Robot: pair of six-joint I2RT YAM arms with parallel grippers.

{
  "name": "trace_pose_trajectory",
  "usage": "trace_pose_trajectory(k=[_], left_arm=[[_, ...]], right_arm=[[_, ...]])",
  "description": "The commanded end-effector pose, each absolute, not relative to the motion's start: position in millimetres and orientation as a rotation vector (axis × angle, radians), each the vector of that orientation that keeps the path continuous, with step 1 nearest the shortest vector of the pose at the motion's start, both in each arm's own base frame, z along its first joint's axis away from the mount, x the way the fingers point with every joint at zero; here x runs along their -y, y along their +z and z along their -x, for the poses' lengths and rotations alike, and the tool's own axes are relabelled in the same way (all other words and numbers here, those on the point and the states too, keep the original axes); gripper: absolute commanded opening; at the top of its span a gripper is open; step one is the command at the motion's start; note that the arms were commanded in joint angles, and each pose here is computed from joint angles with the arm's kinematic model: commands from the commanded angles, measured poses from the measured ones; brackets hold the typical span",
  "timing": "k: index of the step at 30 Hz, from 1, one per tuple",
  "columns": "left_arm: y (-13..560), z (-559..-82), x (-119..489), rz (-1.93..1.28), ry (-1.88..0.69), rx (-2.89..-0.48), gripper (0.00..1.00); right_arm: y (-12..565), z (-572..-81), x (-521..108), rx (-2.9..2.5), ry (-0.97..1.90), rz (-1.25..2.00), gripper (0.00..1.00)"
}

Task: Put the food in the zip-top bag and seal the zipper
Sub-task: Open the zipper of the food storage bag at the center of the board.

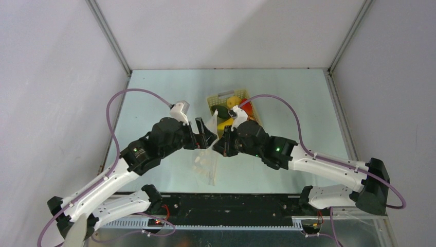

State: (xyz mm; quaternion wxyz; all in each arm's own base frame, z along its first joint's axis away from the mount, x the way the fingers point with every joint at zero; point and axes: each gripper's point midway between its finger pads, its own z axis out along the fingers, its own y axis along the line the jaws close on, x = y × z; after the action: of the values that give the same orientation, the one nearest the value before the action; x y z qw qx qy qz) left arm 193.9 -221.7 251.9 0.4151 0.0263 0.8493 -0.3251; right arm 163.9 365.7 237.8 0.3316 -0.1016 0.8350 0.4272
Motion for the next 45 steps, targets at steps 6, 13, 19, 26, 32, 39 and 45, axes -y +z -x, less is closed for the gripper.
trace_pose_trajectory(k=[6, 13, 19, 26, 32, 39, 45], left_arm=[[236.0, -193.0, 211.2, -0.093, -0.705, -2.199, 1.0], [227.7, -193.8, 207.0, -0.074, -0.669, -2.223, 1.0], [226.5, -198.9, 212.8, -0.07, -0.656, -2.242, 1.0], [216.4, -199.2, 220.9, -0.091, -0.639, -2.299, 0.9], [213.9, -198.1, 224.9, -0.116, -0.614, -2.319, 0.76], [210.6, -194.6, 220.1, -0.152, -0.546, -2.359, 0.3], [215.4, -191.7, 202.3, -0.137, -0.464, -2.371, 0.08]], right_arm=[[263.1, -169.6, -371.3, -2.109, 1.137, 0.249, 0.0], [264.0, -169.1, -371.7, -2.098, 1.134, 0.269, 0.0], [263.2, -170.4, -373.4, -2.07, 1.096, 0.301, 0.0], [254.0, -183.6, -364.7, -2.079, 0.997, 0.243, 0.0], [252.3, -185.4, -361.8, -2.082, 0.974, 0.235, 0.0], [244.0, -190.0, -358.7, -2.102, 0.932, 0.216, 0.0], [232.2, -201.5, -347.5, -2.128, 0.845, 0.152, 0.0]])
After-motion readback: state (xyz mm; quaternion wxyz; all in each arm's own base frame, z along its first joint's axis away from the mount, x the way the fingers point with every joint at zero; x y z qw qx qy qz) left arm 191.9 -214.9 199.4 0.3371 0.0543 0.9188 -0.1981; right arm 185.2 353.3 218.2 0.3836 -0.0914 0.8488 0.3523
